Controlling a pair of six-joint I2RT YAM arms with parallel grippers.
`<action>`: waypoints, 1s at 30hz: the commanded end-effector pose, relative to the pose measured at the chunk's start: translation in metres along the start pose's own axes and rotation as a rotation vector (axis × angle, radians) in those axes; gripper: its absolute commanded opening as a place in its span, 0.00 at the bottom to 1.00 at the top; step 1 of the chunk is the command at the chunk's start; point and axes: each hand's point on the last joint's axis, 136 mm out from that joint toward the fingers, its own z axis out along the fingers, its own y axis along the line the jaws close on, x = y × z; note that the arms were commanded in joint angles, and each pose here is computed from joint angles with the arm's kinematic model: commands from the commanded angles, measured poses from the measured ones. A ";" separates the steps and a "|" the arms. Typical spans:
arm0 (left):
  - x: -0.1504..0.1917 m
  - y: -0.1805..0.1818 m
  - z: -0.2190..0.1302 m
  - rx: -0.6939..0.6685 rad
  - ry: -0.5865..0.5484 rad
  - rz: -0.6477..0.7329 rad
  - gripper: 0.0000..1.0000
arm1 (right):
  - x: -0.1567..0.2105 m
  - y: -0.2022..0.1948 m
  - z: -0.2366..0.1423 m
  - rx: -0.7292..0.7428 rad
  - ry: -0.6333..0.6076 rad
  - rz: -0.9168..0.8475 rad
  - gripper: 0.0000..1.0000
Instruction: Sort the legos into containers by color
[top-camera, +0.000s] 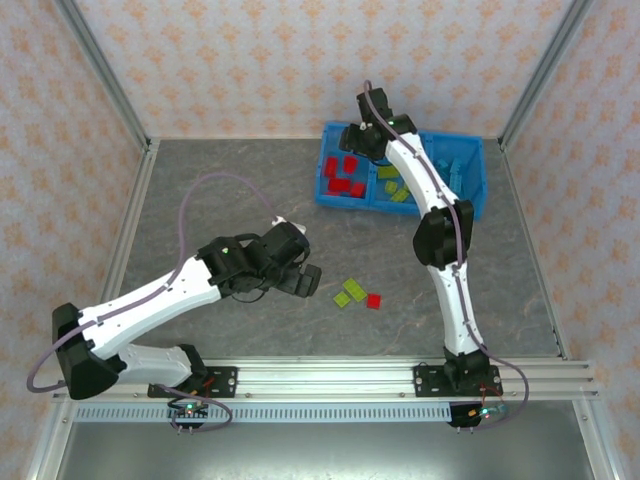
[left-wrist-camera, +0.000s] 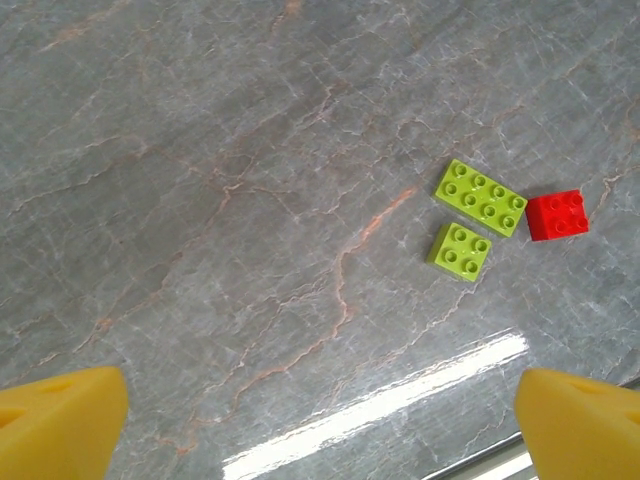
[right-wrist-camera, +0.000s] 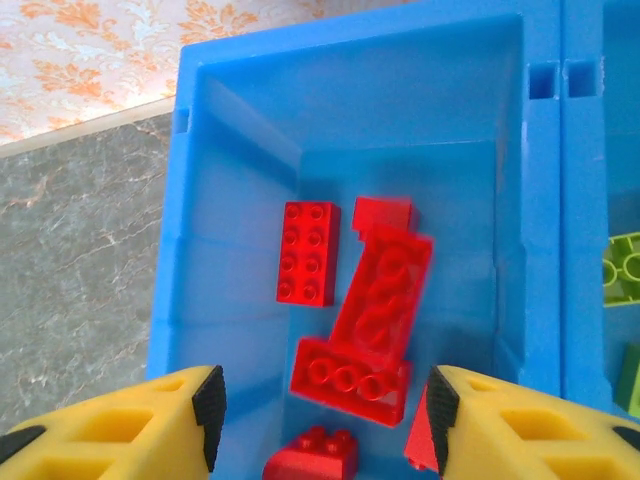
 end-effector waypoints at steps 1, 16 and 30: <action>-0.006 -0.007 0.005 -0.011 0.009 -0.015 1.00 | 0.000 0.004 -0.064 0.001 0.013 -0.024 0.57; 0.024 -0.079 0.097 0.022 0.257 0.292 0.85 | 0.205 -0.090 -0.255 0.009 0.119 0.183 0.63; 0.041 -0.095 0.162 -0.042 0.402 0.407 0.59 | 0.292 -0.114 -0.289 -0.021 0.272 0.257 0.71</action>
